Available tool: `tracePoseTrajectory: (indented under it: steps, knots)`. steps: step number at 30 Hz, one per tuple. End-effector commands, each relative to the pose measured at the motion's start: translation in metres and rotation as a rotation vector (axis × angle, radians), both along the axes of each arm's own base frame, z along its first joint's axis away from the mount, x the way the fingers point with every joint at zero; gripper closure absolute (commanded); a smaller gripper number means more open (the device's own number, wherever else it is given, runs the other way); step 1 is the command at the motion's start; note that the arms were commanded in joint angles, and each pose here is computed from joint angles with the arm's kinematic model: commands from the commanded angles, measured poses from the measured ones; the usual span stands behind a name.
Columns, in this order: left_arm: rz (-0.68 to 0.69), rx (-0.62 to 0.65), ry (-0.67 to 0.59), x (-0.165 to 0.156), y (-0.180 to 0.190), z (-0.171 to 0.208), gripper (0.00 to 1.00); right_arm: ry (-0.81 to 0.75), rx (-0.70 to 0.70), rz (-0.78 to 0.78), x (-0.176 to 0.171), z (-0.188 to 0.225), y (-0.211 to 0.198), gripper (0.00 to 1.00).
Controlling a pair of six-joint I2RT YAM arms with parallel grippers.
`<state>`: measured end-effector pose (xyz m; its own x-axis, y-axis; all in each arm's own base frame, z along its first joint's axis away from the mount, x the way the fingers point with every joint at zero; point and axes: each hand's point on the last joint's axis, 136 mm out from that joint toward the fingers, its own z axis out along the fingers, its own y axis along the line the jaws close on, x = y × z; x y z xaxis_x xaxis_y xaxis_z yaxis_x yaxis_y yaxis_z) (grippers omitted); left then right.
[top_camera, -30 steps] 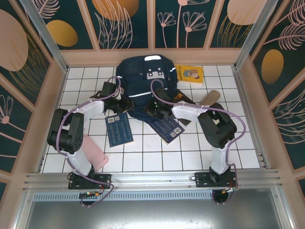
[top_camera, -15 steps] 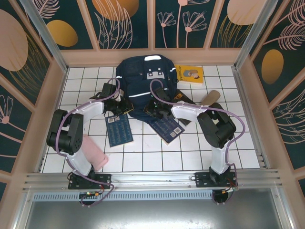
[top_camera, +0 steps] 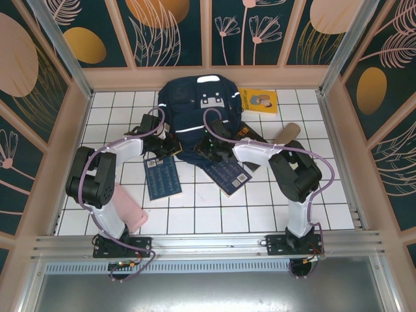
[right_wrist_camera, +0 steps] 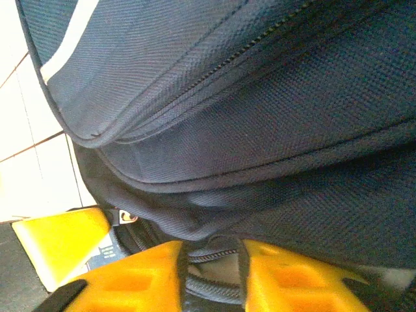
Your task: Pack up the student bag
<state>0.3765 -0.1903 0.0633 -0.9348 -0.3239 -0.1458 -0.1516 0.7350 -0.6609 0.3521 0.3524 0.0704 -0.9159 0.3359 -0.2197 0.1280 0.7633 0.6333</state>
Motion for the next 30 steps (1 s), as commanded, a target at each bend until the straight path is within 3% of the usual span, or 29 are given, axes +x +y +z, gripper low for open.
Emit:
tracePoseTrajectory:
  steps: [1,6,12,22,26,30]
  knots:
    - [-0.01,0.034,-0.102,-0.001,0.007,0.025,1.0,-0.018,-0.059,-0.02,-0.007,0.019,-0.017,0.63]
    - [-0.043,0.047,-0.157,-0.005,0.009,0.036,1.0,-0.011,0.02,0.008,-0.018,0.035,-0.011,0.56]
    - [-0.086,0.007,-0.225,-0.007,-0.005,0.055,1.0,0.062,0.05,0.055,-0.034,0.021,0.005,0.5]
    - [-0.143,-0.017,-0.252,-0.026,-0.024,0.058,1.0,0.152,0.221,-0.072,-0.045,0.029,0.001,0.4]
    - [-0.175,-0.021,-0.26,-0.034,-0.029,0.058,1.0,0.174,0.319,-0.124,-0.033,0.029,0.003,0.4]
    - [-0.194,-0.016,-0.263,-0.038,-0.03,0.055,1.0,0.202,0.302,-0.187,-0.018,0.024,0.003,0.4]
